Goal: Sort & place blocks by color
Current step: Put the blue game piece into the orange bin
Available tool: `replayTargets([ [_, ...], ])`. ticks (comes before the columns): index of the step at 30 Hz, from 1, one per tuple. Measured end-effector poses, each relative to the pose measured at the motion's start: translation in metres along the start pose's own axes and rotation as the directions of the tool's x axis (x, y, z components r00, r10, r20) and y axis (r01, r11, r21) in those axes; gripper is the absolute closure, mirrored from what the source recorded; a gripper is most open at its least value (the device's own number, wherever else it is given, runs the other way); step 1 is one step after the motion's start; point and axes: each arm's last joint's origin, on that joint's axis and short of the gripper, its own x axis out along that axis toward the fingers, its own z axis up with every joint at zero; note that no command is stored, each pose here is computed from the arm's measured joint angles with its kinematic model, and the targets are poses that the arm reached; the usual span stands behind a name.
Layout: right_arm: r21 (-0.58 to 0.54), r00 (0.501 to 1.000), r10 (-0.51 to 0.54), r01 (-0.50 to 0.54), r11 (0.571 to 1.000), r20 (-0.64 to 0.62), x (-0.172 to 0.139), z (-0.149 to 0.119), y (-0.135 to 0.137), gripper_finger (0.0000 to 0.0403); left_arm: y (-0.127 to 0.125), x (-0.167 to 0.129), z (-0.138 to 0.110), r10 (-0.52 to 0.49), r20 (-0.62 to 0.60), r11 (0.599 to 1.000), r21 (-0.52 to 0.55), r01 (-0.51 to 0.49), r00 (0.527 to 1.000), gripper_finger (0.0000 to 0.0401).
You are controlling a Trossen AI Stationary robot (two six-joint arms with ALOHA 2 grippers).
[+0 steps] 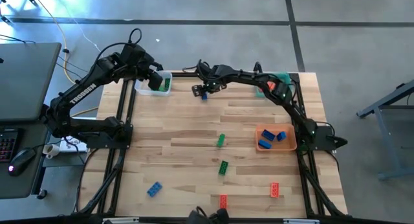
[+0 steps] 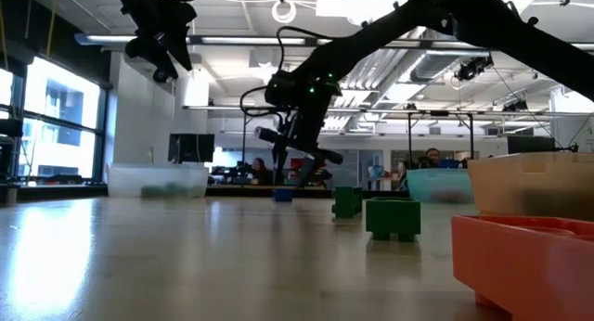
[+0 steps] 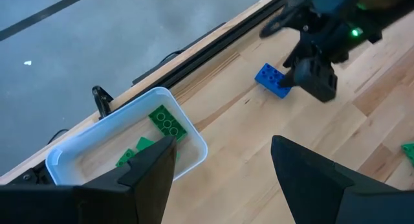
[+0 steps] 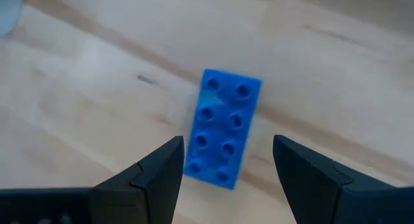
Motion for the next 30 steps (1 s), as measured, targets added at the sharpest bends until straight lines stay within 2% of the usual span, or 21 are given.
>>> replayTargets([
  [6,-0.013,0.999,0.027,-0.027,1.000,-0.027,0.000,0.003,-0.004,0.0178,0.000,0.000,0.001,-0.001,0.009,1.000,0.004,0.001,1.000,0.0162],
  [11,-0.014,0.999,0.017,-0.018,1.000,-0.050,-0.006,0.004,-0.006,0.0178,0.000,0.000,0.007,-0.005,0.071,1.000,0.013,0.004,0.997,0.0162],
  [15,-0.020,1.000,0.020,-0.021,1.000,-0.018,-0.031,0.021,-0.009,0.0178,-0.001,0.006,0.015,-0.015,0.117,0.997,0.076,0.006,0.993,0.0162],
  [18,-0.067,1.000,0.002,-0.002,0.998,0.009,-0.053,0.032,-0.008,0.0178,-0.001,0.013,0.019,-0.017,0.124,0.997,0.082,0.007,0.992,0.0162],
  [24,-0.185,0.990,-0.050,0.074,0.980,0.130,-0.098,0.047,-0.005,0.0178,-0.002,0.031,0.025,-0.015,0.105,0.997,0.071,0.008,0.994,0.0162],
  [30,-0.201,0.979,-0.093,0.129,0.971,0.179,-0.131,0.053,-0.024,0.0178,-0.002,0.046,0.030,-0.015,0.094,1.000,0.013,0.014,0.995,0.0162],
])
